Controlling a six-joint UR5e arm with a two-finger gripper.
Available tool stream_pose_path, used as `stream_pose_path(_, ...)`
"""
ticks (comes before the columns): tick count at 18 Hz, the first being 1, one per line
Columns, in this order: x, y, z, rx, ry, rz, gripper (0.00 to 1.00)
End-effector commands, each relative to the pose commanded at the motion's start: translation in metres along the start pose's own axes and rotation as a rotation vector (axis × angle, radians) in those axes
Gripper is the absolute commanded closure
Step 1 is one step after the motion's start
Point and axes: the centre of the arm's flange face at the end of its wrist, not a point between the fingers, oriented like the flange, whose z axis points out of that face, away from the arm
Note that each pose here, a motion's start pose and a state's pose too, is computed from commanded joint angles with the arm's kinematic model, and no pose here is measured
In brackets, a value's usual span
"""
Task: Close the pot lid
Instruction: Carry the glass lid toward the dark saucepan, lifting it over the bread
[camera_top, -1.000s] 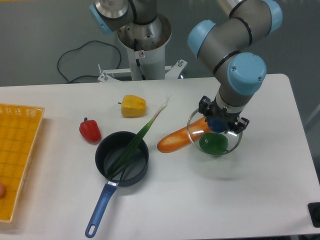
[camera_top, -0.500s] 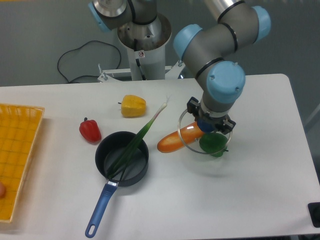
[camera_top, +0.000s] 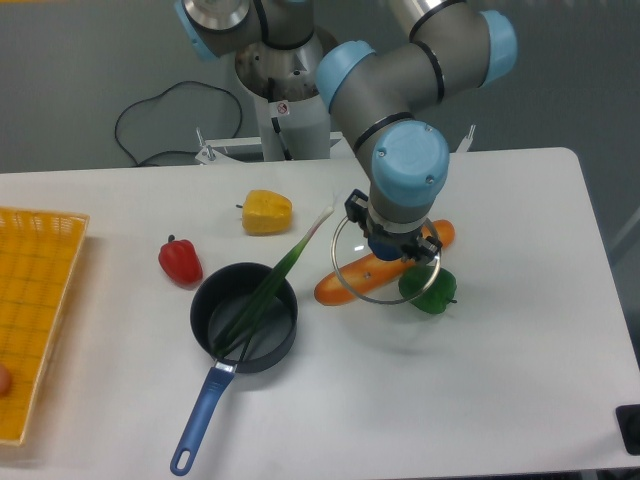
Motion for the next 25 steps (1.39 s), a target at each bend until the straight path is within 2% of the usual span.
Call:
stream_pose_path(5,0.021,-0.025,-0.004,0.002,-0.008,-0.018,0.51)
stream_pose_path(7,0.023,-0.027,-0.003,-0.002,-0.008,-0.036,0.51)
stream_pose_path(13,0.046,-0.043,0.000,-0.012,0.003,-0.007,0.50)
stream_pose_path(25,0.085,-0.078,-0.004,0.019,0.014,-0.053,0.50)
